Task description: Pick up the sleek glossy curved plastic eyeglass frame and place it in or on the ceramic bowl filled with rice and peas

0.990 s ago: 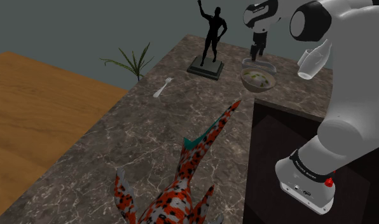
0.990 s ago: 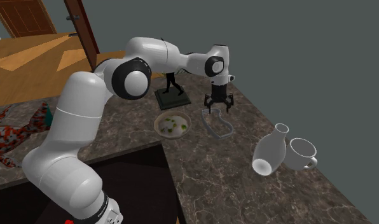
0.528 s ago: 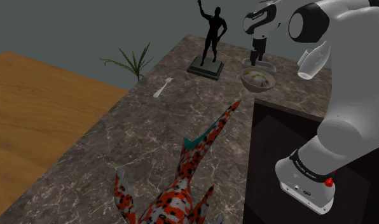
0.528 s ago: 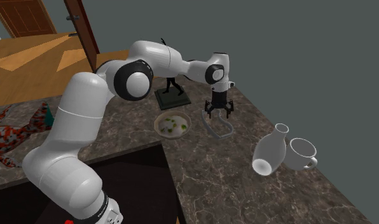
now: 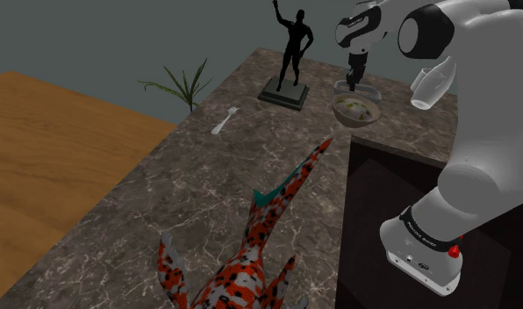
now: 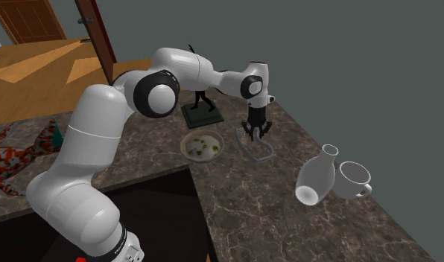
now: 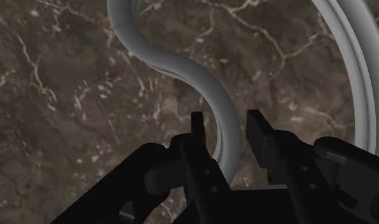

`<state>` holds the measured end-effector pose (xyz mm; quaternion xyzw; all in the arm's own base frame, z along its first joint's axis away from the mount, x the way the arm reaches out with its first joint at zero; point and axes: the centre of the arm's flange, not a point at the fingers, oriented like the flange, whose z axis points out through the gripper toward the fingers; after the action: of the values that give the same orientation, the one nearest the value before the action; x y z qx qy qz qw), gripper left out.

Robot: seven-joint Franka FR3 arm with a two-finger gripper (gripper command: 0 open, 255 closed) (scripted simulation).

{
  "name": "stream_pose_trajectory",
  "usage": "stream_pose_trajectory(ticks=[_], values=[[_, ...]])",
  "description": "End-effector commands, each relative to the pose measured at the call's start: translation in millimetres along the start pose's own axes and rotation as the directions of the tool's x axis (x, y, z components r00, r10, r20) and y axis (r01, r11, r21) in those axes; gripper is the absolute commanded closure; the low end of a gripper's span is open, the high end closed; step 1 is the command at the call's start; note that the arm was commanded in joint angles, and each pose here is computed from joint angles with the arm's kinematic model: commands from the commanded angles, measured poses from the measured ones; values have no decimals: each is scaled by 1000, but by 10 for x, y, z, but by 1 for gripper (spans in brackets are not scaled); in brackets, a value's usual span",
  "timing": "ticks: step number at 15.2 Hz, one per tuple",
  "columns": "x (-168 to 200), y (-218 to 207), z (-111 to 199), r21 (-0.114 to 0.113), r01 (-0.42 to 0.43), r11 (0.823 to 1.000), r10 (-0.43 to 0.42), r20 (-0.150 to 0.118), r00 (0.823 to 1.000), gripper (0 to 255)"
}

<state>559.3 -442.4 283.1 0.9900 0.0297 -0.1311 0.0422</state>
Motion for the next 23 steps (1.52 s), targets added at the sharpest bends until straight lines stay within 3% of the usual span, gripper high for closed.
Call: stream_pose_trajectory(ticks=[1,8,23], values=[[0,0,0,0,0,1000,0,0,1000,255],[0,0,0,0,0,1000,0,0,1000,255],[-208,60,-762,0,0,1000,0,0,1000,255]])
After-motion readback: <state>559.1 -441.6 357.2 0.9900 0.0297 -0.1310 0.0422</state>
